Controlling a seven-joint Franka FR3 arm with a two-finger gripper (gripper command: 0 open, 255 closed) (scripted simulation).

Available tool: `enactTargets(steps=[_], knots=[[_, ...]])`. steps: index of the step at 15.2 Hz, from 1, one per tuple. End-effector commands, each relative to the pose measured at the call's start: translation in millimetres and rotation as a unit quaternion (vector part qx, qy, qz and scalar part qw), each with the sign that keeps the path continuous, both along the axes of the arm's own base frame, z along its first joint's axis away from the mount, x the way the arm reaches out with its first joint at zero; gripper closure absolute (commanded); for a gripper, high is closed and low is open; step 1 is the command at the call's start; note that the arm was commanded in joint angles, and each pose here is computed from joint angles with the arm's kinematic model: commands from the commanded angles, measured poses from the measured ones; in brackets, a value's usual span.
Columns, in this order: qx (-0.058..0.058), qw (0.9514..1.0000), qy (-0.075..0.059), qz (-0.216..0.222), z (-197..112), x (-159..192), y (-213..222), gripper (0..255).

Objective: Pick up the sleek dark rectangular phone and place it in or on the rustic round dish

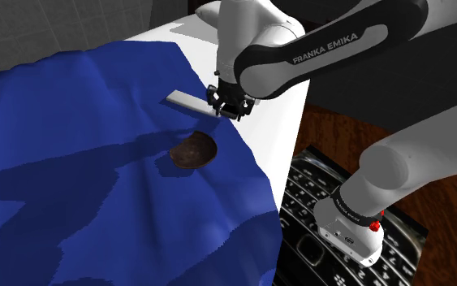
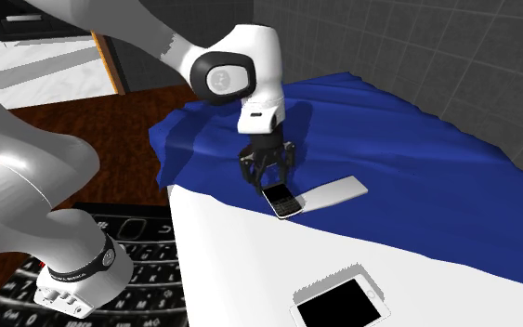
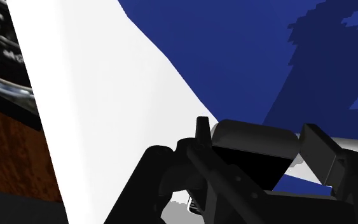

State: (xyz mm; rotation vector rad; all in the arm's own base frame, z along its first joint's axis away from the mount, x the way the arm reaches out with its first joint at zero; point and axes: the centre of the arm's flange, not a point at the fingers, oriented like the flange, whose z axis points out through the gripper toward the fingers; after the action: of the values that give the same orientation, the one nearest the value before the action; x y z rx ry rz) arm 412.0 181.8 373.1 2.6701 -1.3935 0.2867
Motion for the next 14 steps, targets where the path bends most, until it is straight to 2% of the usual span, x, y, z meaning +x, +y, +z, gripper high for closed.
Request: enactTargets(steps=[1, 14], knots=[[0.0, 1.0, 0.0, 0.0, 12, 1, 0, 255], [0.0, 1.0, 0.0, 0.0, 77, 1, 0, 255]])
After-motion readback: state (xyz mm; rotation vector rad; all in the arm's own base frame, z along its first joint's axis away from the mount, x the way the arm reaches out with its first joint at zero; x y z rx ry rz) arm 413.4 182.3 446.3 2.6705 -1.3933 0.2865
